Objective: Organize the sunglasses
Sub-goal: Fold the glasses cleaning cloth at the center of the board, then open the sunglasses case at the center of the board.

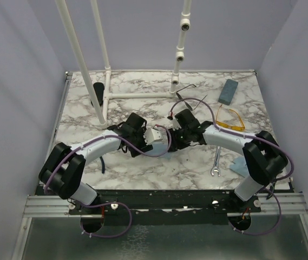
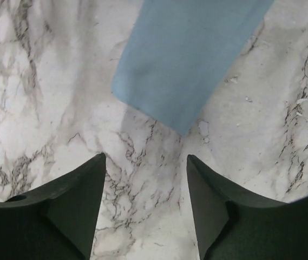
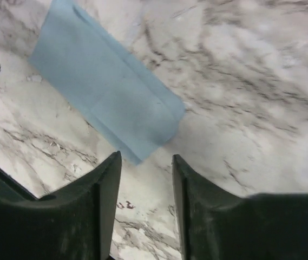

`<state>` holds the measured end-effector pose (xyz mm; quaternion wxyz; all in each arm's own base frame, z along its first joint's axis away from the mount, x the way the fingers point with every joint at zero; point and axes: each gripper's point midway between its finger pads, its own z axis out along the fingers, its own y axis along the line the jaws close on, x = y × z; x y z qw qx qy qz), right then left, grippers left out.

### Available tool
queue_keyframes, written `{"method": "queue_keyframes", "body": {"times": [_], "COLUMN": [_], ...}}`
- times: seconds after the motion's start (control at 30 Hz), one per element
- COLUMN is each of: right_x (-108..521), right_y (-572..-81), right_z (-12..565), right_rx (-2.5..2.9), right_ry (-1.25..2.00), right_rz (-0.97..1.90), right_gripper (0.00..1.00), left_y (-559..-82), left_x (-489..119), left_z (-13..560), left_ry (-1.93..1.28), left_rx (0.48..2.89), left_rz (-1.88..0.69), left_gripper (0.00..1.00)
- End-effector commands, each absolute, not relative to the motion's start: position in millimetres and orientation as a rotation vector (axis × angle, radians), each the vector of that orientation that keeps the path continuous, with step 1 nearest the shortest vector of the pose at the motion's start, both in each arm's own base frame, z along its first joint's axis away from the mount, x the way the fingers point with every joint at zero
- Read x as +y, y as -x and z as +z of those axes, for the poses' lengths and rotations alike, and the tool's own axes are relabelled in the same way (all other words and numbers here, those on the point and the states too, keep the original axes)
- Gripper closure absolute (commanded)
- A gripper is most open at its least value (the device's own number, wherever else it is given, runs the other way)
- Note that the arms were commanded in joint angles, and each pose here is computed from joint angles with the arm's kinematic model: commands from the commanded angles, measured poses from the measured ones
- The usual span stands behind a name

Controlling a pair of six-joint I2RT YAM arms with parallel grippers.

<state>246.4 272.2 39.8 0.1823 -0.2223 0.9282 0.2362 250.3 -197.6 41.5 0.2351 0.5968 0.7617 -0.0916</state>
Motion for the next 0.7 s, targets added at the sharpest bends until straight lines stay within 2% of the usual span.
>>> {"method": "queue_keyframes", "body": {"times": [0.0,0.07,0.13,0.17,0.37,0.5,0.67], "right_x": [233,200,162,142,41,-18,-54], "right_y": [-303,-329,-356,-369,-451,-505,-554], "right_z": [95,118,142,154,194,170,128], "right_rx": [2.466,2.401,2.322,2.278,2.095,2.164,2.263], "right_ry": [0.435,0.301,0.143,0.066,-0.260,-0.412,-0.443], "right_rz": [0.436,0.349,0.289,0.274,0.140,-0.069,-0.234], "right_gripper": [0.46,0.25,0.06,0.01,0.00,0.00,0.00], "left_y": [-268,-274,-279,-281,-294,-294,-291], "left_x": [-203,-200,-197,-195,-186,-182,-179], "left_z": [73,79,83,84,89,88,77], "left_ry": [-1.480,-1.414,-1.353,-1.326,-1.208,-1.191,-1.201], "left_rx": [2.067,2.079,2.090,2.094,2.117,2.119,2.141], "left_rz": [-0.314,-0.313,-0.321,-0.328,-0.349,-0.350,-0.347], "left_gripper": [0.29,0.13,0.03,0.01,0.01,0.01,0.01]}}
